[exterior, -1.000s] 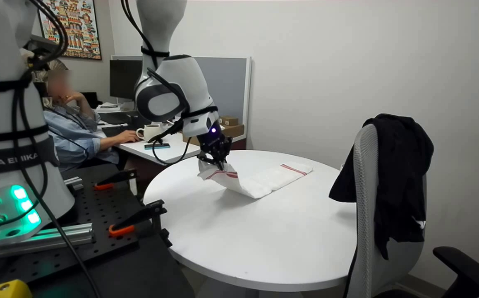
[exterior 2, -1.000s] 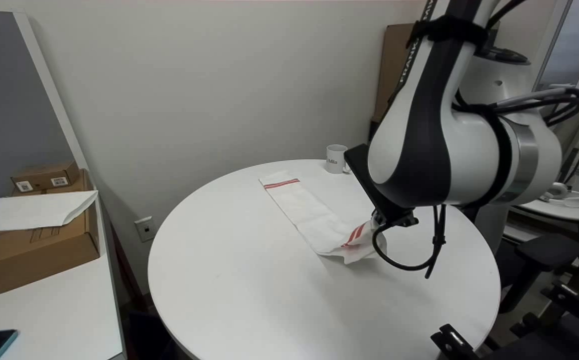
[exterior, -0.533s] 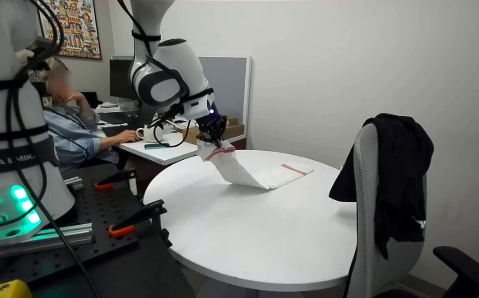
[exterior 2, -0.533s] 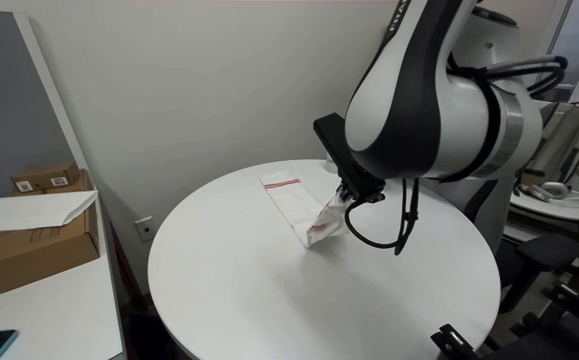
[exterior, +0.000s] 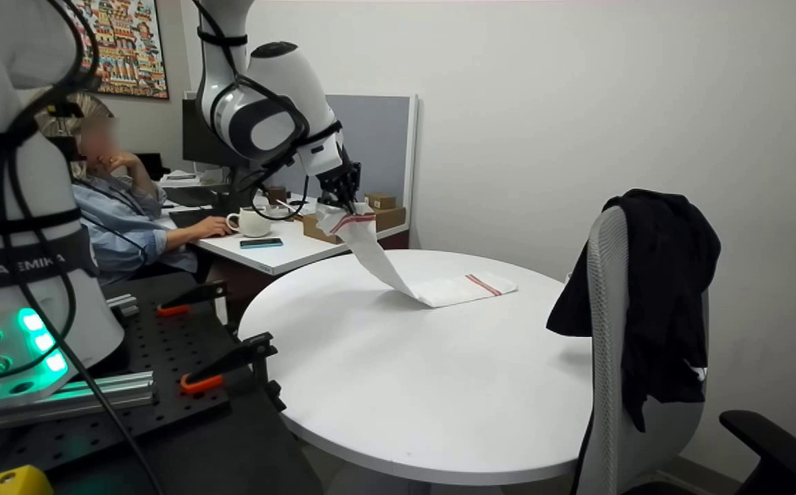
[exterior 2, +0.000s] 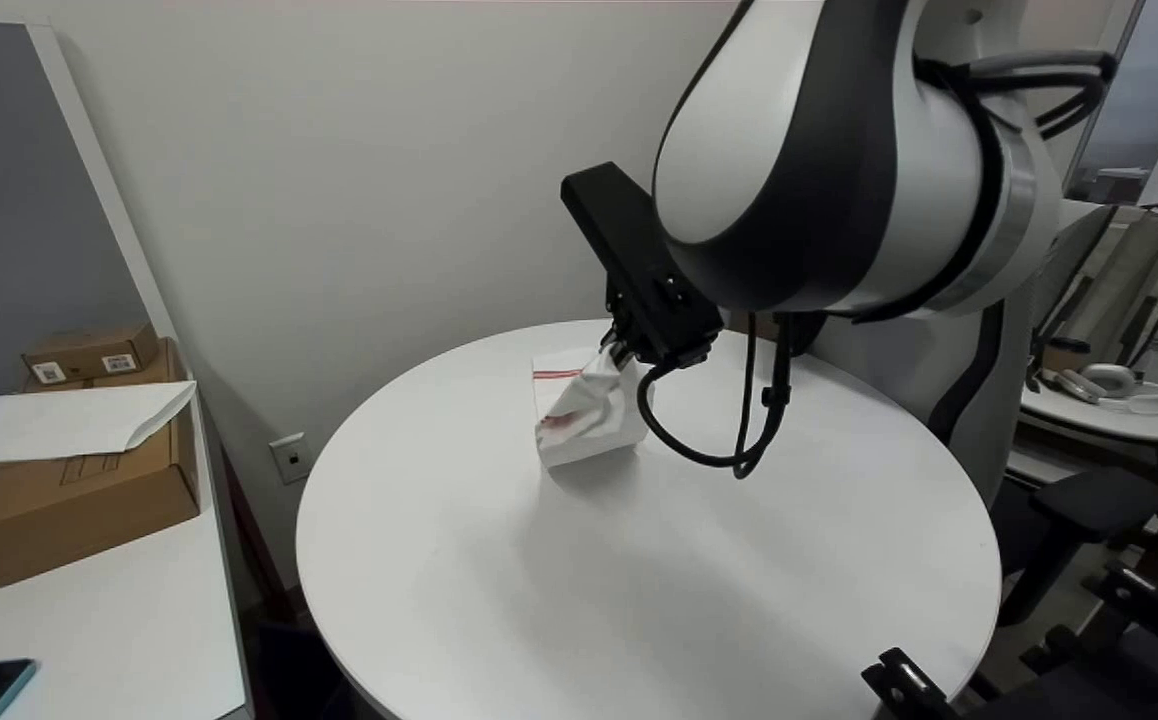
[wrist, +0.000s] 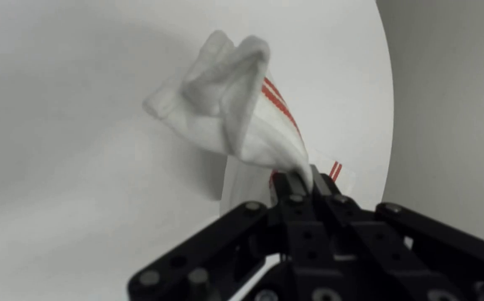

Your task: Fold the red and white cloth neatly

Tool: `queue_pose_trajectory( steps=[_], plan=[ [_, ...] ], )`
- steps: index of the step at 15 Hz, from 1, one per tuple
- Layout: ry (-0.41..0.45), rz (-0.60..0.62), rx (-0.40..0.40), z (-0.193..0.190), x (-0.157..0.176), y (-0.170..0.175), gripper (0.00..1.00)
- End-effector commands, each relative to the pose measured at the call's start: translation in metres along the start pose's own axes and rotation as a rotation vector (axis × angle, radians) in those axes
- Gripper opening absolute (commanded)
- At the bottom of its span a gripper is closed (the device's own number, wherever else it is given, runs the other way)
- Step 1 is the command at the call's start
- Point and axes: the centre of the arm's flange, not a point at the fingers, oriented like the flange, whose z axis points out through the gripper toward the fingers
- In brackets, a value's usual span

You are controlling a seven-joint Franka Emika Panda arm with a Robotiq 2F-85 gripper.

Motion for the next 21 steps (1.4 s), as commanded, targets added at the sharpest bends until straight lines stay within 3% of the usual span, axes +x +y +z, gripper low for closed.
queue_pose_trajectory(
  steps=[1,10,16,21],
  plan=[
    [-0.049,-0.04,0.041,-0.073,-0.012,0.02,0.01],
    [-0.212,-0.106,0.064,-0.087,-0.06,0.007,0.01],
    [-0.189,-0.102,0.146,-0.103,-0.068,-0.012,0.01],
    [-0.113,-0.002,0.173,-0.114,-0.039,-0.03,0.01]
  ],
)
